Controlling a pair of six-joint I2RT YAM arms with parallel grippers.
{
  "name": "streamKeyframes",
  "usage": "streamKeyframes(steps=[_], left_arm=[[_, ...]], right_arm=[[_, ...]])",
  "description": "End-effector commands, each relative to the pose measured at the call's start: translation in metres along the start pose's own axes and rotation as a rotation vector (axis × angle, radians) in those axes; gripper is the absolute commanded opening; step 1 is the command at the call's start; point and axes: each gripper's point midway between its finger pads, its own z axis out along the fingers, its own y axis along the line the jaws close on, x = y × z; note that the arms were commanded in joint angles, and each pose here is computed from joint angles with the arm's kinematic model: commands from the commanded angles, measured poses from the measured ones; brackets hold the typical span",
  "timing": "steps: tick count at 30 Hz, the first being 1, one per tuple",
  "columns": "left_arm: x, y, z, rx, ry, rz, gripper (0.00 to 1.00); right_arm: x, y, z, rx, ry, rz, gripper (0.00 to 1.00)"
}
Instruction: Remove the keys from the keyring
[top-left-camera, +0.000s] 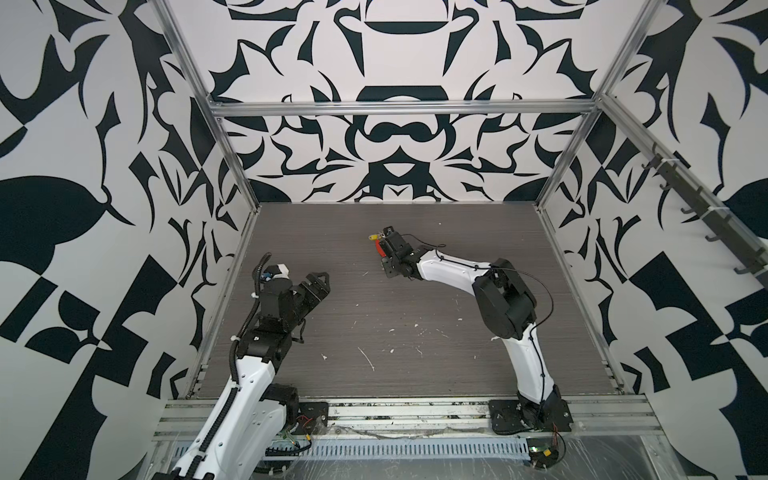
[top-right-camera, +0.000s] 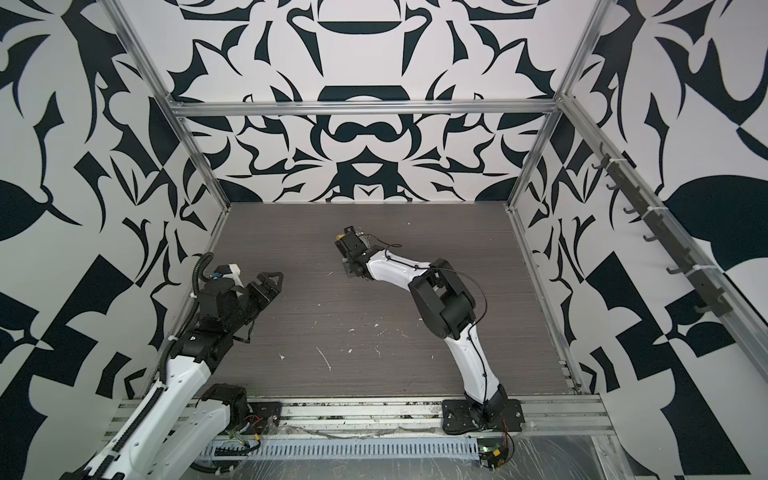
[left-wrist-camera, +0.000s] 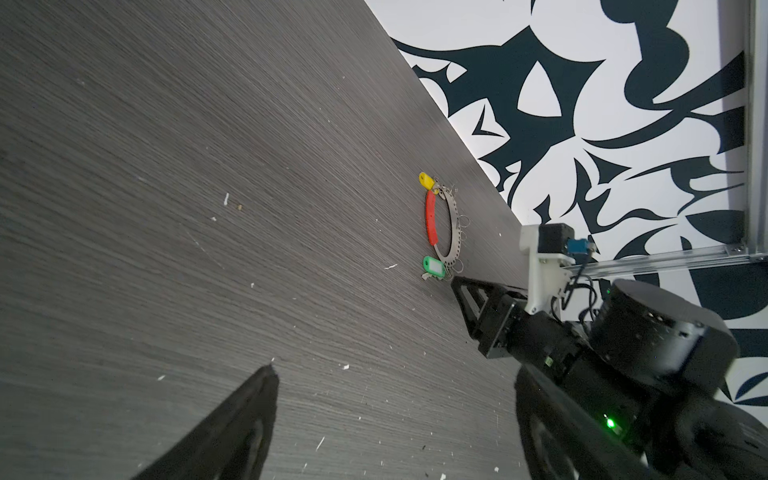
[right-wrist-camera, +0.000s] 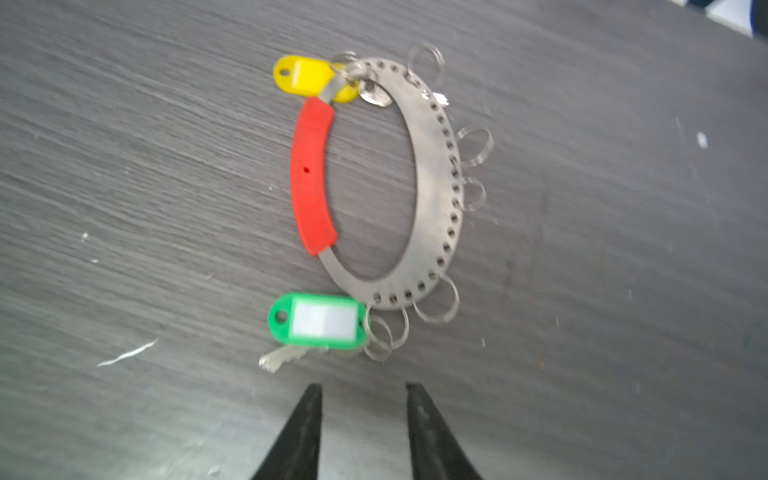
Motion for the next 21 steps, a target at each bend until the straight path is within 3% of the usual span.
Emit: streamKeyframes(steps=[1, 15, 21], left_arm=[[-0.002, -0.004, -0.003, 0.004, 0.001, 0.004, 0.92], [-0.002, -0.005, 0.002, -0.005, 0.015, 0.013, 0.92], [-0.003, -0.009, 0.000, 0.008, 0.017, 0.017, 0.92]], right_arm=[[-0.007, -0.009, 0.004, 0.016, 0.023, -0.001, 0.44], [-0.018, -0.019, 0.031, 0.004, 0.032, 0.060, 0.41], [-0.043, -0.018, 0.002, -0.056, -0.105, 0.102, 0.45]])
